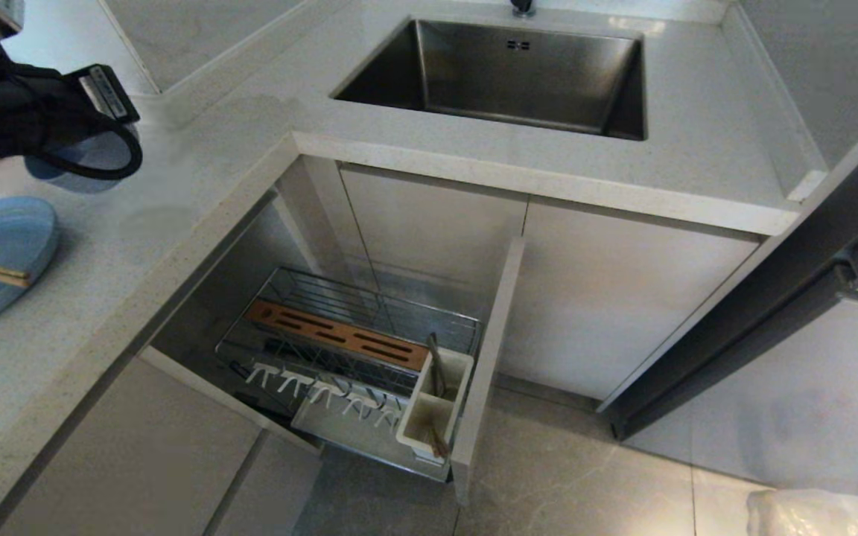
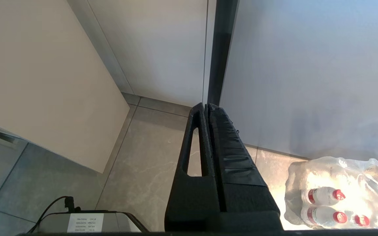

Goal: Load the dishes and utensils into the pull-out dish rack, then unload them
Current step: Pick up the bowl and place it in the cupboard

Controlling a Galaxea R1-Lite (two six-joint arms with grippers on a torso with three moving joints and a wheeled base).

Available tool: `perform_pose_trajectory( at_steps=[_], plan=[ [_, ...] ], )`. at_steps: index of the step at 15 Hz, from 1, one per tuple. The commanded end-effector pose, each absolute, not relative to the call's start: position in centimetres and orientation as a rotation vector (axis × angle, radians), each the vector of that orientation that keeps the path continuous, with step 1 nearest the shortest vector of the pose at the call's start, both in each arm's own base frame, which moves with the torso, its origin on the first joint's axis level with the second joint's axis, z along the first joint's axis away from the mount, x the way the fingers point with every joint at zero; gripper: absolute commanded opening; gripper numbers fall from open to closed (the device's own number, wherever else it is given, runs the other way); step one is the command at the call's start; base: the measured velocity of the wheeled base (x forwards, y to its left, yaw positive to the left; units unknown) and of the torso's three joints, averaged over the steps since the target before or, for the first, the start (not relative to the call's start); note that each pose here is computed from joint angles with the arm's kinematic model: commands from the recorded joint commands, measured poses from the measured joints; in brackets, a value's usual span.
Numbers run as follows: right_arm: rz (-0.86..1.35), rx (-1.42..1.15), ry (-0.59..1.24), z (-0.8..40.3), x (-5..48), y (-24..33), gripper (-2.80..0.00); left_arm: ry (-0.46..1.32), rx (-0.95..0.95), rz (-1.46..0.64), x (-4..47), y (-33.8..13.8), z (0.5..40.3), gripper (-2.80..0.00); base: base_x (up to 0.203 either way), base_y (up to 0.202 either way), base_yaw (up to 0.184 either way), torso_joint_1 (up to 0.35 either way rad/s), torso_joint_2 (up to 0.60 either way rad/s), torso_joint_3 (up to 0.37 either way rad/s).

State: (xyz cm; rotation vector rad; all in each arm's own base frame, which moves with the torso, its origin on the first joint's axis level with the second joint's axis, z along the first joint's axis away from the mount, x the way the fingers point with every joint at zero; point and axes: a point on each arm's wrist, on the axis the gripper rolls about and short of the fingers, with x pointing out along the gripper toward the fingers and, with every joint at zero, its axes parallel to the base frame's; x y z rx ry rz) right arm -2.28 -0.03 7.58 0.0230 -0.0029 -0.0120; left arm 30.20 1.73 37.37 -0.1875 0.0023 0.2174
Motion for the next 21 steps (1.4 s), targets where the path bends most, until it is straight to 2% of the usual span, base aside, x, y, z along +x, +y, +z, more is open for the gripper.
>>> perform_pose_trajectory(
  at_steps=[1, 6, 10, 12, 14, 17, 21],
  plan=[
    [-0.012, 0.023, -0.002, 7.6, -2.3, 0.0, -2.80, -0.067, -0.194, 0.186, 26.7, 1.2, 39.4, -2.80, 0.000, 0.000, 0.000, 0.000, 0.00, 0.000],
    [-0.012, 0.023, -0.003, 7.6, -2.3, 0.0, -2.80, -0.076, -0.247, 0.016, 19.3, -2.3, 41.2, -2.80, 0.000, 0.000, 0.000, 0.000, 0.00, 0.000],
    [-0.012, 0.023, -0.003, 7.6, -2.3, 0.0, -2.80, -0.123, -0.478, -0.233, 15.9, -5.8, 42.5, -2.80, 0.000, 0.000, 0.000, 0.000, 0.00, 0.000],
    [-0.012, 0.023, -0.003, 7.6, -2.3, 0.0, -2.80, -0.215, -0.621, -0.323, 16.1, -6.8, 42.5, -2.80, 0.000, 0.000, 0.000, 0.000, 0.00, 0.000],
    [-0.012, 0.023, -0.002, 7.6, -2.3, 0.0, -2.80, -0.222, -0.676, -0.406, 16.9, -8.7, 40.7, -2.80, 0.000, 0.000, 0.000, 0.000, 0.00, 0.000],
    [-0.012, 0.023, -0.002, 7.6, -2.3, 0.0, -2.80, -0.096, -0.642, -0.397, 19.9, -10.9, 37.9, -2.80, 0.000, 0.000, 0.000, 0.000, 0.00, 0.000],
    [-0.012, 0.023, -0.003, 7.6, -2.3, 0.0, -2.80, -0.019, -0.519, -0.362, 20.4, -11.2, 37.2, -2.80, 0.000, 0.000, 0.000, 0.000, 0.00, 0.000]
  ],
)
